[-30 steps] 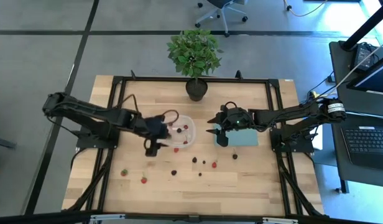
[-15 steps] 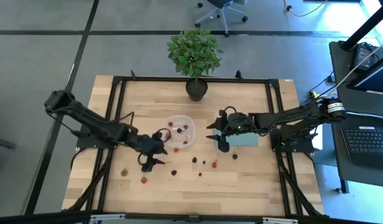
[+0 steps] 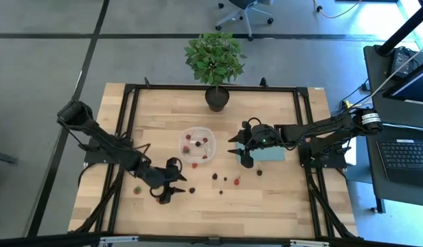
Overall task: Pick and placing Produce into tupperware
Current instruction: Put the top raspberry into the container
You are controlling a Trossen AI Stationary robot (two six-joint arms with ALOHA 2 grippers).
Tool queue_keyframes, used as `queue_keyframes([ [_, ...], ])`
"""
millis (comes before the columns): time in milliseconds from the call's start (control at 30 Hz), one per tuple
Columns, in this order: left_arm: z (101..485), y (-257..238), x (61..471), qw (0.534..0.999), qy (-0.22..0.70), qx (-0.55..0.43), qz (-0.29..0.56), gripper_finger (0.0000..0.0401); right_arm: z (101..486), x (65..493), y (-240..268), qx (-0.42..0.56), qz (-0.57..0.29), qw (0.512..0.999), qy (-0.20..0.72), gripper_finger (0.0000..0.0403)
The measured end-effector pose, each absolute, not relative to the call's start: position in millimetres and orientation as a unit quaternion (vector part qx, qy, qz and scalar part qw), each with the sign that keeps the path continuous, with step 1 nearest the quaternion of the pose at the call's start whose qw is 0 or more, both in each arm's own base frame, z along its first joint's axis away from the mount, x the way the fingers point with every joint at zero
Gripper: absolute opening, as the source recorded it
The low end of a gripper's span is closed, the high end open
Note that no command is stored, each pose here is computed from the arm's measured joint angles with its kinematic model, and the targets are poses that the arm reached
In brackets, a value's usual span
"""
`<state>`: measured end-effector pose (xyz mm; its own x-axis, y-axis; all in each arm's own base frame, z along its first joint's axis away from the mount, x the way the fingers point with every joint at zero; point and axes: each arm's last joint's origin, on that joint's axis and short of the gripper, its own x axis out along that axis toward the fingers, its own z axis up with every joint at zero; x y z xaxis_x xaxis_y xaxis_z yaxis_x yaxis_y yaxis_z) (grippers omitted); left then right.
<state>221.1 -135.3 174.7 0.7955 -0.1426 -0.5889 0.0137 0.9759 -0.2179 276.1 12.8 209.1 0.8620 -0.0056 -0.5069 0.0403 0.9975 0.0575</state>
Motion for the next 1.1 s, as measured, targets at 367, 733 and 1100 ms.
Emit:
queue_keyframes([
  [367, 175.8, -149.7, 242.5, 0.946, 0.291, -0.141, 0.037, 0.0211, 208.9, 276.0, 12.8, 0.040, -0.014, 0.964, 0.263, 0.0209],
  [733, 177.0, -159.8, 257.1, 0.941, 0.267, -0.170, 0.118, 0.0211, 208.7, 275.9, 13.0, 0.059, -0.019, 0.963, 0.264, 0.0209],
  [1100, 155.0, -176.1, 271.2, 0.933, 0.259, -0.152, 0.198, 0.0211, 205.1, 273.7, 12.9, 0.006, -0.005, 0.958, 0.285, 0.0209],
])
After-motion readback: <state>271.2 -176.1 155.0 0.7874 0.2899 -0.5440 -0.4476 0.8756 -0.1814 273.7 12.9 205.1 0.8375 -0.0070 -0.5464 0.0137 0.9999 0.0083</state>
